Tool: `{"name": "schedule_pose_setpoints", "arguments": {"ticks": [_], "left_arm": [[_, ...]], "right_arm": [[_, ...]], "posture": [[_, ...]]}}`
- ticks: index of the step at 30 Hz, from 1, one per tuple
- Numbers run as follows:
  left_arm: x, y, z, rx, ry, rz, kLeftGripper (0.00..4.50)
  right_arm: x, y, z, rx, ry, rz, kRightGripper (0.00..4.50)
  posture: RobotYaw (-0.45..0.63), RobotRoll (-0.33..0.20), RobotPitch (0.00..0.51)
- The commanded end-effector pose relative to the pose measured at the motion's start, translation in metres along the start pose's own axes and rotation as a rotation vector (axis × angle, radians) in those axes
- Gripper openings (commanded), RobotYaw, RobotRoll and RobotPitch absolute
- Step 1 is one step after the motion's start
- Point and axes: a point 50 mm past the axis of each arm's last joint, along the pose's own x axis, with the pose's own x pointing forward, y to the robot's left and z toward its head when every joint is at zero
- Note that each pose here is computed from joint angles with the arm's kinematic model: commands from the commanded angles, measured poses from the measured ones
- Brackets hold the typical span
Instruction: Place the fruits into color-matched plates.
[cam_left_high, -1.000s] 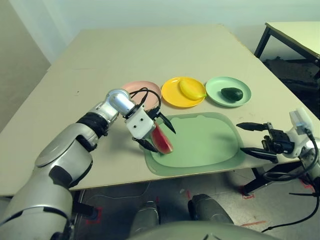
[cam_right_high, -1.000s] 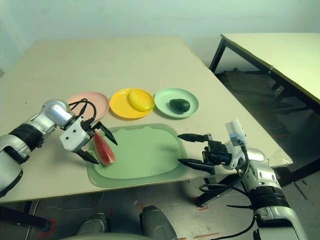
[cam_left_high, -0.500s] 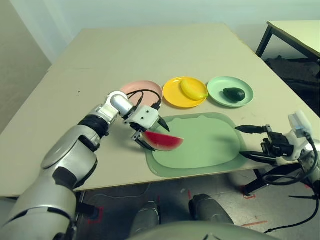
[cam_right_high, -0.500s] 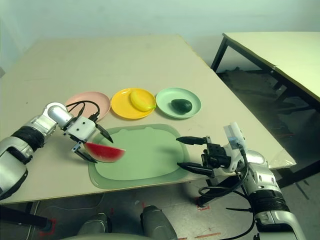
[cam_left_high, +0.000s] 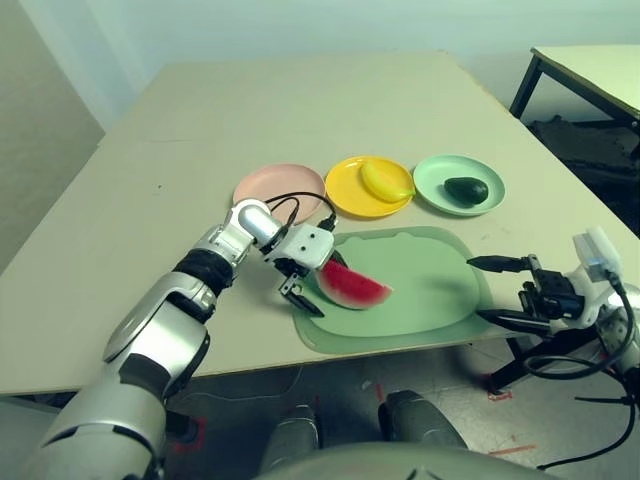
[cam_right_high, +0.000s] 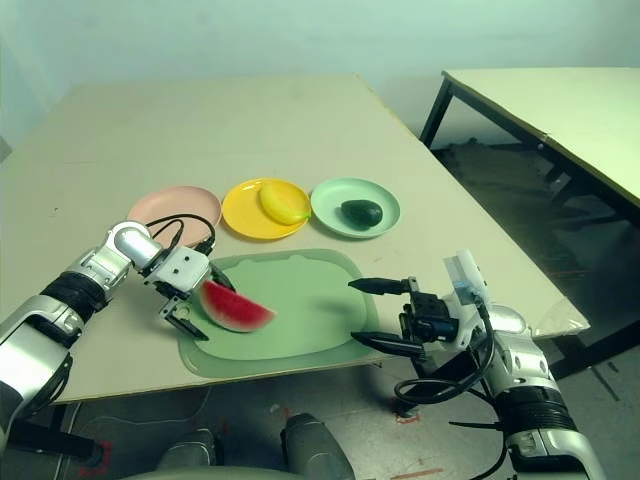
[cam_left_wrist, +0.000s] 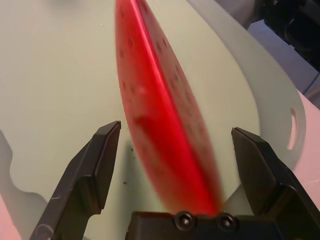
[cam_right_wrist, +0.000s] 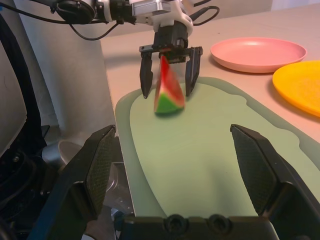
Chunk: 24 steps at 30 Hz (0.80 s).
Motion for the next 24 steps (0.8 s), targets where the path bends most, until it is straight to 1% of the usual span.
{"name": "schedule_pose_setpoints", "arguments": {"ticks": [1,12,24], "left_arm": [[0.000,0.002,0.002,0.002,-0.008,0.011,4.50],[0.001,0.013,0.009,-0.004,-0.032,0.038,4.50],[0.003,0.013,0.009,-0.001,-0.016,0.024,4.50]], "right_arm": [[0.003,0.003,-0.002,-0.004,0.030,0.026,4.49],[0.004,0.005,-0.006,-0.002,0.046,0.040,4.49],[0.003,0.002,-0.002,-0.016,0.058,0.042,4.49]], "posture": [[-0.25,0.000,0.000],[-0.25,0.000,0.000],[-0.25,0.000,0.000]]}}
